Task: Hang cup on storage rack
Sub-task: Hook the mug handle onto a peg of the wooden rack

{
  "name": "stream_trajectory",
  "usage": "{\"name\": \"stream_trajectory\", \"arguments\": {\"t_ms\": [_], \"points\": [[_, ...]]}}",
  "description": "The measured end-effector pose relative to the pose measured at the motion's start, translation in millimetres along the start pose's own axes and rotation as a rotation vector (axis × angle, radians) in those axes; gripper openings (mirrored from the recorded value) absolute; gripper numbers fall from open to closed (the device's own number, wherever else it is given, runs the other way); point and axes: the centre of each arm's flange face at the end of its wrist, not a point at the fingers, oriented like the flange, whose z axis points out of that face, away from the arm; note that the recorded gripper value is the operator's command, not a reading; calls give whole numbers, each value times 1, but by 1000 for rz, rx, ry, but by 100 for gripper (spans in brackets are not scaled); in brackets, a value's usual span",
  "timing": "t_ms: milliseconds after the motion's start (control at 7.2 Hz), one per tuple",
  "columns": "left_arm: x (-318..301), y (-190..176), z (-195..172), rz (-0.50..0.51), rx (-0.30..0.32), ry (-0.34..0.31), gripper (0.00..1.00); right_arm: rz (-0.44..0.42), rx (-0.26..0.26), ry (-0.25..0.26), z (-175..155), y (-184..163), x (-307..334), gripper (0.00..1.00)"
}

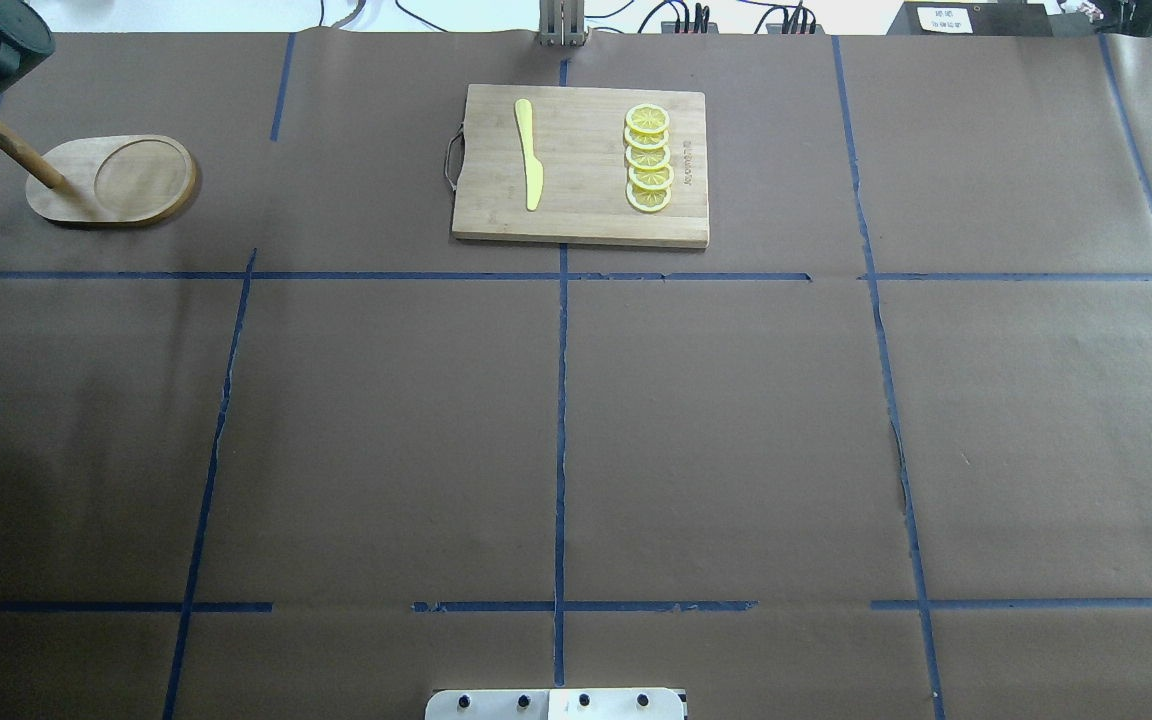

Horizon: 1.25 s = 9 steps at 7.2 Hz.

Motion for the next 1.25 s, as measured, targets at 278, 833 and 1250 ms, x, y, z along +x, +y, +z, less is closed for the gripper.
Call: {"name": "stream_trajectory", "arguments": {"t_ms": [278, 833, 1250], "points": [[-11, 18, -8, 369, -111, -91, 100, 2, -1, 0, 0, 0, 0, 100], [-39, 11, -21, 1285, -279, -300, 100, 4, -5, -1, 2, 0, 1, 100], [-42, -10, -31, 1753, -326, -405, 100, 6, -8, -1, 4, 0, 2, 100]]}}
